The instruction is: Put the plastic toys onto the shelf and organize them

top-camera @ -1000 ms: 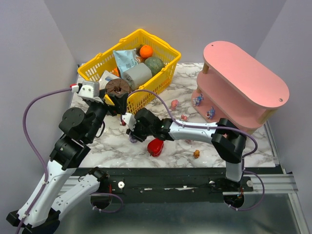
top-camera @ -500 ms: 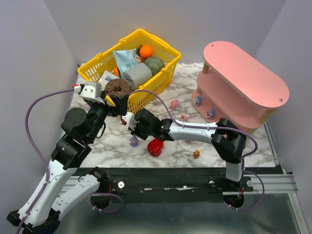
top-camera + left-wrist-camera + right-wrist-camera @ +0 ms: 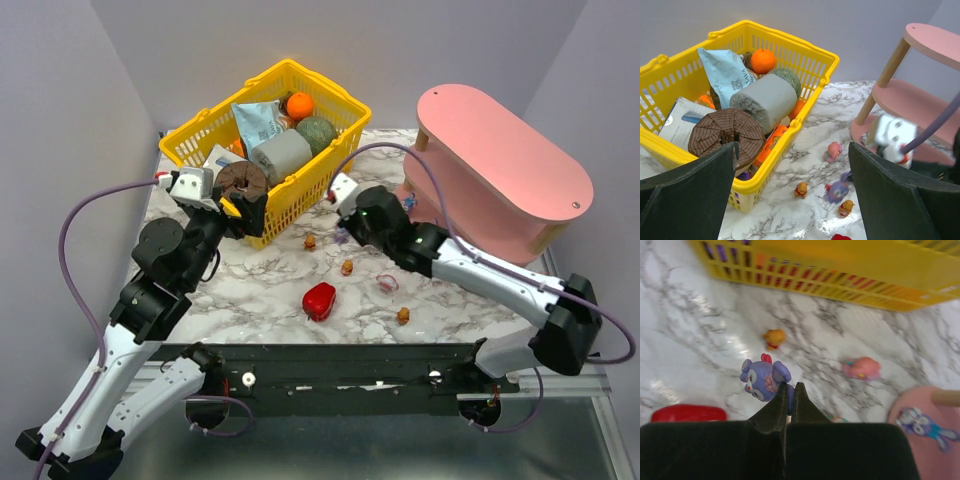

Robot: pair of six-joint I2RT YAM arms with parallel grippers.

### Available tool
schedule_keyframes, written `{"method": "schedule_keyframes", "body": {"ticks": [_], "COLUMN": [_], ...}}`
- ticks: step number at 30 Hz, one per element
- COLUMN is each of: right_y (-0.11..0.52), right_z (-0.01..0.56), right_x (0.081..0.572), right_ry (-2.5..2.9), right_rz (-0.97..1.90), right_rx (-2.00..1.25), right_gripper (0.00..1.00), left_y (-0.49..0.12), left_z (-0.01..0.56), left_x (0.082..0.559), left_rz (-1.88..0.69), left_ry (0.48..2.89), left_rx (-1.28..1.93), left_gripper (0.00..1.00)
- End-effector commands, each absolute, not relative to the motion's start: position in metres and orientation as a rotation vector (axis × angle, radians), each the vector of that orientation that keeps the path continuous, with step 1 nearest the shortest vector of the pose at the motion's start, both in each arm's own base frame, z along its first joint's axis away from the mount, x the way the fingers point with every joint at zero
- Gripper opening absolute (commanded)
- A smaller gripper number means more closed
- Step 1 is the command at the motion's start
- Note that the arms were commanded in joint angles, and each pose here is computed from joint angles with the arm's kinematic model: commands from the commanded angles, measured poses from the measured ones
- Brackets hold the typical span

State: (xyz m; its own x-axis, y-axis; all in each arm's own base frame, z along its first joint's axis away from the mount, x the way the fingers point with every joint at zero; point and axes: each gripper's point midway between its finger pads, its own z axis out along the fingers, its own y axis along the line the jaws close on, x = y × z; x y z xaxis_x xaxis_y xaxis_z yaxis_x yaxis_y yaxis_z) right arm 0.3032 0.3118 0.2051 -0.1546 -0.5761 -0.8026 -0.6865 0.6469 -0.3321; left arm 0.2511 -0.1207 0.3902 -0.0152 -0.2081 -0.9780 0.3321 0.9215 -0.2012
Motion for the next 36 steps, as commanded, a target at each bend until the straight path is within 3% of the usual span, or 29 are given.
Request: {"method": "schedule_keyframes", "body": {"ticks": [1, 5, 14, 24, 36], "right_y": [0.230, 0.171, 0.100, 0.032, -0.011], "right_z": [0.189, 0.172, 0.154, 0.129, 0.139], "right_x": [0.313, 0.315, 0.297, 0.271, 0.256], "right_ry": [1.932, 1.999, 2.053, 2.083, 1.981], "right_rz": [-0.081, -0.199, -0.331, -0.499, -0.573], "right_rx": [-0.962, -0.904, -0.787, -0.718, -0.615], "right_gripper": [0.01, 0.01, 0.01, 0.01, 0.01], "left_y": [-0.129, -0.134, -0.144, -0.155, -0.160], "left_z": [0.382, 0.376, 0.363, 0.353, 0.344], "left_x": [0.256, 0.259, 0.264, 0.272, 0.275], "left_rz": [-0.460, -0.471, -0.487, -0.507, -0.523], "left_ry": [1.542, 1.555, 1.585, 1.603, 1.605], "left_rx": [0.113, 0.124, 0.150, 0.174, 0.184], "left_gripper": [0.99, 0.99, 0.99, 0.99, 0.99]}}
